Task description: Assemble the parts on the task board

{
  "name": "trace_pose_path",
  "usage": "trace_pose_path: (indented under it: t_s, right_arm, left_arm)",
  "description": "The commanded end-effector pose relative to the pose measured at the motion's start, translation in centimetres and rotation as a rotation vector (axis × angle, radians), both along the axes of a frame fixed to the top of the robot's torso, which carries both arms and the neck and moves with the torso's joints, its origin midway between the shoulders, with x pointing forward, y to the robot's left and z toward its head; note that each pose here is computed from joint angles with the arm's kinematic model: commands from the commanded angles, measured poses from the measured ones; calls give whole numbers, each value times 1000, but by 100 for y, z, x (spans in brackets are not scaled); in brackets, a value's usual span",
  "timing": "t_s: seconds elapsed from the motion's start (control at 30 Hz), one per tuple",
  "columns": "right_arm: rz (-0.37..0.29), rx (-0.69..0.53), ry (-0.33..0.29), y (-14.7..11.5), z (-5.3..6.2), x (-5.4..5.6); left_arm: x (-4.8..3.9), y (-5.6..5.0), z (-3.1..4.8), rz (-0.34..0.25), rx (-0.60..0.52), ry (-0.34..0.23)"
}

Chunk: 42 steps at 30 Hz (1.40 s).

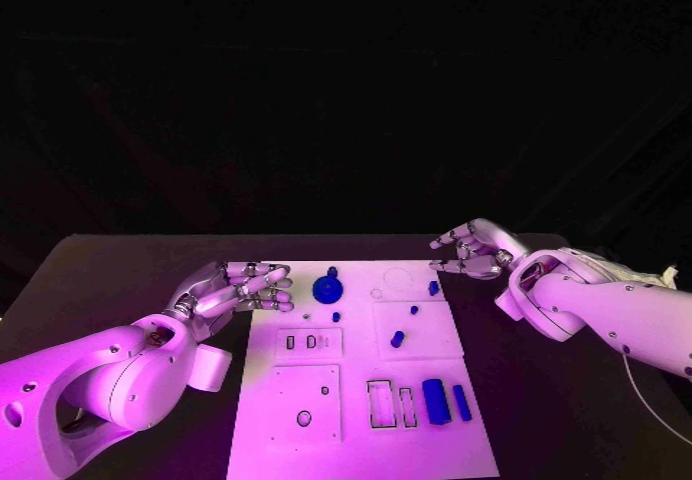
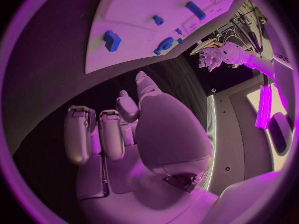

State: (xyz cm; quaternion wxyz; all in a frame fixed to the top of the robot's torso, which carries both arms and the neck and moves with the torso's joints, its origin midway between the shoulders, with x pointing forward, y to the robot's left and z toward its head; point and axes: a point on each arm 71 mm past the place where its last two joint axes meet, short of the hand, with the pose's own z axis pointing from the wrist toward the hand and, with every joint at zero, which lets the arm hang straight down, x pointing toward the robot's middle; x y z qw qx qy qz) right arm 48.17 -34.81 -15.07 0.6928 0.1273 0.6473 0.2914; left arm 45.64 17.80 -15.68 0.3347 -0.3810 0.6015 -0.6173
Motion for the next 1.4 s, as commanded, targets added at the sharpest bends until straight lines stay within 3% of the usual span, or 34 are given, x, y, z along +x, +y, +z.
trace_pose_path:
  t_s: [0.03, 0.47, 1.4]
  right_arm:
    - [64, 13, 45, -16, -48, -22]
    - [63, -42, 118, -77, -329, -101]
    - [65, -68, 146, -27, -460, -27]
  left_arm:
    - [-9, -26, 12, -22, -19, -10]
    - [11, 0, -1, -13, -13, -5]
    - [11, 2, -3, -14, -13, -4]
